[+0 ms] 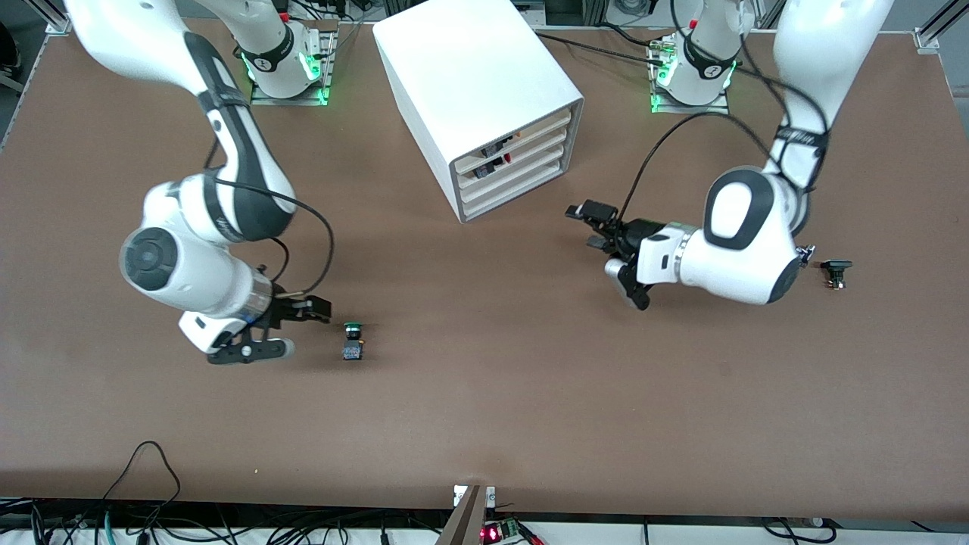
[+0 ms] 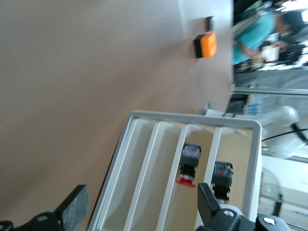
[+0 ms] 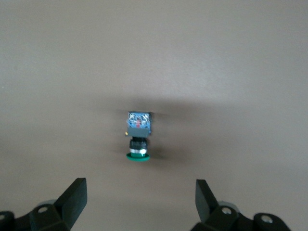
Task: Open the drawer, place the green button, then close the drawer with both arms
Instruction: 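Grasp the blue button with the right gripper while the left gripper grasps the drawer, then pull the drawer open with the left gripper while the right gripper carries the button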
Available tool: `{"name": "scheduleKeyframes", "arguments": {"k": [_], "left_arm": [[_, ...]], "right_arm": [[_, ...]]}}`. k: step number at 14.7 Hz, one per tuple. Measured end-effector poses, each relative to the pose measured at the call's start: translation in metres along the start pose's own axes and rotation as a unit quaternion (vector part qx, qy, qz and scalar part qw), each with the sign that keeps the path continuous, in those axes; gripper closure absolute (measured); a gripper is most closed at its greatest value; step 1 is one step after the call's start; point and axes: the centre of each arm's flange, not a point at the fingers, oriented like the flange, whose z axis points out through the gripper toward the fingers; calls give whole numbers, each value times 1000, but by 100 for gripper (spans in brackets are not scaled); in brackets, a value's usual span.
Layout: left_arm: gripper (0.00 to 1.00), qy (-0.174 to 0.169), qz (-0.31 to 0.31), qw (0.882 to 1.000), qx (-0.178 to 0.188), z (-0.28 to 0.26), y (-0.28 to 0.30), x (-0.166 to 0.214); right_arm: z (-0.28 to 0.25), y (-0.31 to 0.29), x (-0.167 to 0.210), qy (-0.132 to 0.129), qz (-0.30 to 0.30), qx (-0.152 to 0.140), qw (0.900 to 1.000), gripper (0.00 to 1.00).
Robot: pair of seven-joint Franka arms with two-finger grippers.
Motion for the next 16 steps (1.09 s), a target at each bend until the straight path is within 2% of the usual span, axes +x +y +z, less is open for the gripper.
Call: {"name": "scheduleKeyframes", "arguments": {"k": [3, 9, 12, 14, 16], "left_arm": [[0, 10, 0, 998, -60, 35, -34, -10], [0, 1, -4, 995, -104, 76, -58, -41], [0, -3, -8, 990, -140, 110, -61, -60], [0, -11, -10, 988, -151, 127, -67, -76], [0, -16, -7, 988, -157, 137, -74, -90]], "right_arm": [[40, 0, 6, 13, 0, 2, 1000, 0], [119, -14, 8, 39, 0, 5, 999, 0], [138, -12, 8, 47, 6, 6, 999, 0], [145, -13, 8, 48, 10, 6, 999, 0], [147, -19, 7, 49, 9, 7, 999, 8]]}}
